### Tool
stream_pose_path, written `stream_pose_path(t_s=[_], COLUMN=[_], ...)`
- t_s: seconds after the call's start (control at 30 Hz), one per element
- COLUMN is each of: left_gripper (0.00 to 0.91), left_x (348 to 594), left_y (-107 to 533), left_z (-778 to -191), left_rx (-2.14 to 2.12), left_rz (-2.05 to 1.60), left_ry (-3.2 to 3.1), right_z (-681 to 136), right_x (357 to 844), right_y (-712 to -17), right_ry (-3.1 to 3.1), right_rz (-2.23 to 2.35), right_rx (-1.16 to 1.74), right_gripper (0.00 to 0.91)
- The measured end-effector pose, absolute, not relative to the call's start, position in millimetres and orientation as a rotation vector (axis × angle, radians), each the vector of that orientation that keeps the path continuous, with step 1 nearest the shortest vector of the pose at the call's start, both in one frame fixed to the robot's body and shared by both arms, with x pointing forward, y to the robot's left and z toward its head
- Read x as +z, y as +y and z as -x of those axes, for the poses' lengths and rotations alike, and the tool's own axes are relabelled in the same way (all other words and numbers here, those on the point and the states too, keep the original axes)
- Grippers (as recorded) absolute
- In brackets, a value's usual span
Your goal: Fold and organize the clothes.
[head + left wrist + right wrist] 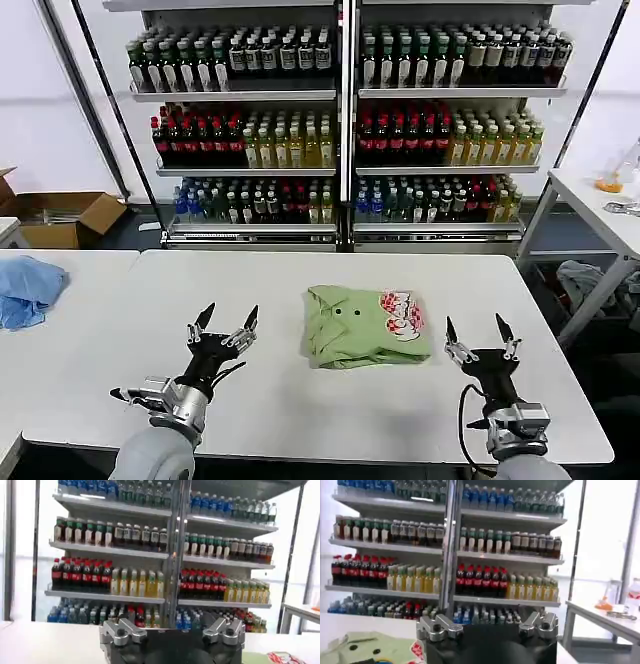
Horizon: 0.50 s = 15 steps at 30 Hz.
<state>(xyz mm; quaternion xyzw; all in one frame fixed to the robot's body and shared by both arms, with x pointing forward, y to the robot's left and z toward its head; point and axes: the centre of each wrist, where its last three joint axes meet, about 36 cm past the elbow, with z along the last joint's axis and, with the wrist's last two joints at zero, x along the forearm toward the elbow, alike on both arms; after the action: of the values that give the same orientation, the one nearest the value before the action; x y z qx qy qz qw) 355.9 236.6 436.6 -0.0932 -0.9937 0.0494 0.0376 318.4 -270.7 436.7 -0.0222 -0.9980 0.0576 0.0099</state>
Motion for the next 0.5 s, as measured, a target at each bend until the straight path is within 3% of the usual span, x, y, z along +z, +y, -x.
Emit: stream_pose_path(t_s=[0.5], left_gripper=[0.907], left_x=[436], left_y=[233], left_z=[-352], left_rx=[0.098], left_rz=[0.333], left_ry=[-3.073], right_z=[-297], right_x=[450], right_y=[-270], right_ry=[-3.143], right_rz=[0.108], right_rx=[0.199], right_gripper=[0.907])
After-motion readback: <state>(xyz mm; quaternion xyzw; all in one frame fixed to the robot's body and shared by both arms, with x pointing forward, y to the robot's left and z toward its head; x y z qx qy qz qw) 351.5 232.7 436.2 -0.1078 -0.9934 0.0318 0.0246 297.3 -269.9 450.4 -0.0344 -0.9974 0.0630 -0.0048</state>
